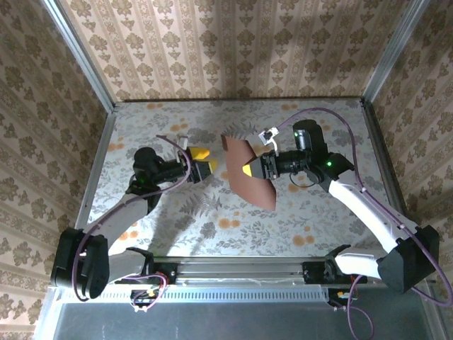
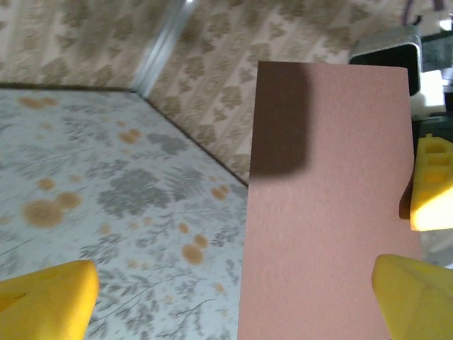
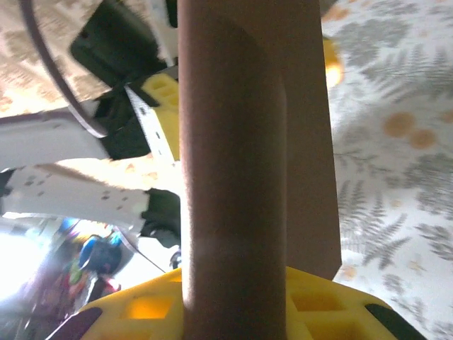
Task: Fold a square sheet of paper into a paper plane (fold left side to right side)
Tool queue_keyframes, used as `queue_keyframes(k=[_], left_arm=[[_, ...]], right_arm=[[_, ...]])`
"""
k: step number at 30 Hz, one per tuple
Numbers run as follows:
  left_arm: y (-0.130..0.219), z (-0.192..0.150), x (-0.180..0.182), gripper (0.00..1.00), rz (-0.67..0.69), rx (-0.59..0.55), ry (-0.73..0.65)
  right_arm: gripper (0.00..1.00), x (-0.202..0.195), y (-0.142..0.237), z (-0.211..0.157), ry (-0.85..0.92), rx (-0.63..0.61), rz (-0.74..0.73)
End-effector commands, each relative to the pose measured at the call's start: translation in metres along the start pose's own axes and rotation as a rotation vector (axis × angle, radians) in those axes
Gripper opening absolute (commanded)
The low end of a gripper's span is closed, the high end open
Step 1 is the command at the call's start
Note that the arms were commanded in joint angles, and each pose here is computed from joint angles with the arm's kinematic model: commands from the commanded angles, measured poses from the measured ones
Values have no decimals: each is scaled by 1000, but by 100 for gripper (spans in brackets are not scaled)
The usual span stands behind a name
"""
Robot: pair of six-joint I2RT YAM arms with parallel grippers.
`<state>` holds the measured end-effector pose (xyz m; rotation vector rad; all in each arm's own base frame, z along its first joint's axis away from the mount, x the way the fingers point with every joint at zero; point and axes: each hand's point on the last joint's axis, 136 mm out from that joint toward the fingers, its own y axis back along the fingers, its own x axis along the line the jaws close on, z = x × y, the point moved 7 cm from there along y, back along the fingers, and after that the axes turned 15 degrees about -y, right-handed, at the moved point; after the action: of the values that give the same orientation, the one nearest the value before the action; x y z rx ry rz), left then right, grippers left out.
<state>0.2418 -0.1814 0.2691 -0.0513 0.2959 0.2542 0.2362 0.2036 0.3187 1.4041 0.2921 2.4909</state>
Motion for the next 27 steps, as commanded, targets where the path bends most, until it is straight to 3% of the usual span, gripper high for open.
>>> queue_keyframes(k=[1, 6, 8, 10, 13, 16, 18, 23, 27], left_arm=[[-8, 19, -25, 100, -168, -32, -82], [-19, 22, -35, 99, -240, 22, -95], [-25, 18, -42, 94, -261, 40, -86], [-26, 18, -41, 80, -260, 40, -81], [-28, 18, -39, 44, -252, 41, -63], [-31, 16, -35, 19, -231, 46, -40], [-32, 13, -30, 9, -205, 53, -19], [-36, 2, -14, 1, -95, 105, 81], [-40, -23, 7, 0, 26, 221, 215]], right_arm=[[28, 33, 5, 5, 87, 18, 136], [28, 23, 3, 9, 107, 1, 84], [28, 15, 5, 12, 100, -18, 48], [28, 7, 6, 14, 88, -35, 17], [28, -6, 7, 14, 68, -58, -34], [28, -16, 8, 14, 50, -71, -76], [30, -25, 10, 13, 30, -85, -120], [44, -53, 17, 9, -48, -126, -252], [54, -84, 24, 6, -146, -167, -393]])
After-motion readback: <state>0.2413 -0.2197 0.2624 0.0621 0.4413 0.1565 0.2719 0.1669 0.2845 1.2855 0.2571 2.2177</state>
